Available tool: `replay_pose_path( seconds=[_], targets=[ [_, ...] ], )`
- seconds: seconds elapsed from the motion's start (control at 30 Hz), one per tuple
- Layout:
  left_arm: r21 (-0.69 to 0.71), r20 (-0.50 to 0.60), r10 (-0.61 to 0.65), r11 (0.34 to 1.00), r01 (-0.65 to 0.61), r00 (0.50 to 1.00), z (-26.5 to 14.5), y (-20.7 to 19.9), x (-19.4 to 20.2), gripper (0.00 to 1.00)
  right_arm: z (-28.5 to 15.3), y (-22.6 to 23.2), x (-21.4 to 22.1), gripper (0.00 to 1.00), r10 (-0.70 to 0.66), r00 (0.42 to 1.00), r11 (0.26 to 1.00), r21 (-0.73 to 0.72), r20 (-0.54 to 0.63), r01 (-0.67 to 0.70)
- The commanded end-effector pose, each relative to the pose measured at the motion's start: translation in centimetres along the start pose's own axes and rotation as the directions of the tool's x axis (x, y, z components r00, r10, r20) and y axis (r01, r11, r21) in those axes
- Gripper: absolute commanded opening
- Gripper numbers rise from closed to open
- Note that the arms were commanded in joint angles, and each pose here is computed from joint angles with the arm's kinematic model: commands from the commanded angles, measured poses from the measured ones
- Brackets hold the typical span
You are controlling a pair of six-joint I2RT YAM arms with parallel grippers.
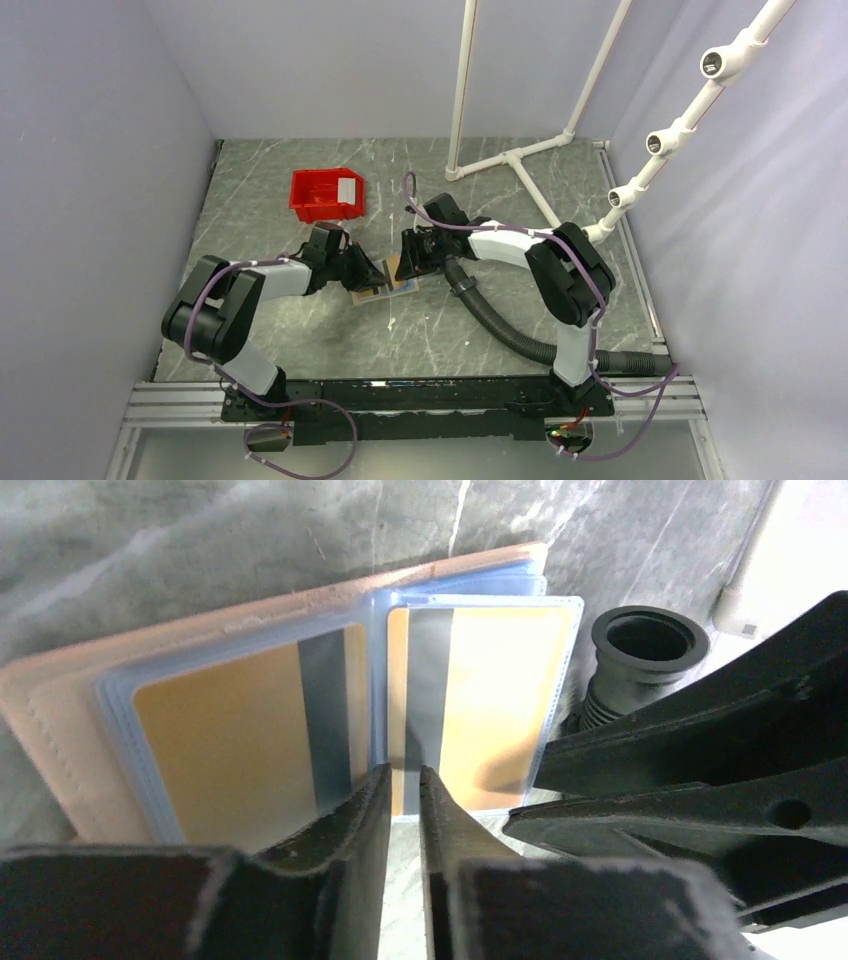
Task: Put the credit cards into the card holder
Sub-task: Insert the credit card into the card holder, then pick up the credit card from the storage box.
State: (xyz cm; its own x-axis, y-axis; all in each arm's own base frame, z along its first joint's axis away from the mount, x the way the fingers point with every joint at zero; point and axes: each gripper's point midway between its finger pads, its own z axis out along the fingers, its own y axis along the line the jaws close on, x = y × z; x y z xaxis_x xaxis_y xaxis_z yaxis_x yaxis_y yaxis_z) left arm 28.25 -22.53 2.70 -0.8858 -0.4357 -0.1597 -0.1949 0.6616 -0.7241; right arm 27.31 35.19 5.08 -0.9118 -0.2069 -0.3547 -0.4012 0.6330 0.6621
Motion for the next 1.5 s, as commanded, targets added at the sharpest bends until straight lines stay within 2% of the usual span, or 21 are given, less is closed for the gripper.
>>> replay_pose_path(
  seconds=[0.0,0.2,0.57,0.7,0.77,0.8,0.93,1.07,1.23,1.4,1.47],
  targets=[
    [-0.015,0.040,0.016,1.000,-0.016,0.999,-1.8,-0.8,-0.3,0.26,-0.3,2.9,-2.8,0.31,-0.054,0.996,0.994,-0.087,0.069,0.060],
    [-0.024,0.080,0.013,1.000,-0.011,0.997,-4.6,-1.3,-0.7,0.43,0.1,3.5,-3.0,0.32,-0.083,0.995,0.992,-0.094,0.050,0.088],
    [-0.065,0.291,-0.012,0.997,0.032,0.957,-15.5,-0.4,-4.3,0.56,4.4,6.6,-2.2,0.41,-0.113,0.993,0.975,-0.194,-0.035,0.104],
    [-0.053,0.316,0.003,0.999,0.014,0.949,-17.4,-1.1,-5.8,0.62,3.7,8.2,-2.1,0.46,-0.136,0.990,0.959,-0.256,-0.032,0.123],
    [0.022,0.287,-0.006,1.000,0.000,0.958,-17.3,-2.4,-6.8,0.63,1.7,7.3,-3.2,0.50,-0.125,0.992,0.963,-0.238,0.025,0.127],
    [0.046,0.293,-0.008,0.999,-0.005,0.956,-17.3,-3.0,-7.8,0.66,0.9,6.6,-3.8,0.51,-0.120,0.992,0.969,-0.211,0.051,0.128],
    [0.068,0.325,0.055,0.994,-0.081,0.944,-16.2,-5.1,-12.8,0.66,-1.3,3.4,-5.6,0.52,-0.133,0.987,0.988,-0.061,0.085,0.138],
    [0.027,0.319,0.116,0.991,-0.131,0.941,-14.3,-6.5,-18.4,0.63,-2.6,2.5,-5.8,0.52,-0.129,0.986,0.990,-0.044,0.110,0.134],
    [-0.055,0.286,0.152,0.988,-0.143,0.946,-10.4,-5.6,-24.2,0.64,-3.2,2.2,-5.5,0.51,-0.125,0.985,0.990,-0.043,0.123,0.131],
    [-0.130,0.240,0.192,0.978,-0.165,0.952,-6.6,-3.9,-28.0,0.68,-3.3,1.5,-5.3,0.51,-0.115,0.986,0.992,-0.038,0.119,0.120],
    [-0.157,0.217,0.226,0.968,-0.194,0.950,-4.9,-4.1,-28.6,0.77,-3.4,1.2,-5.2,0.51,-0.111,0.987,0.993,-0.038,0.119,0.116]
  ],
)
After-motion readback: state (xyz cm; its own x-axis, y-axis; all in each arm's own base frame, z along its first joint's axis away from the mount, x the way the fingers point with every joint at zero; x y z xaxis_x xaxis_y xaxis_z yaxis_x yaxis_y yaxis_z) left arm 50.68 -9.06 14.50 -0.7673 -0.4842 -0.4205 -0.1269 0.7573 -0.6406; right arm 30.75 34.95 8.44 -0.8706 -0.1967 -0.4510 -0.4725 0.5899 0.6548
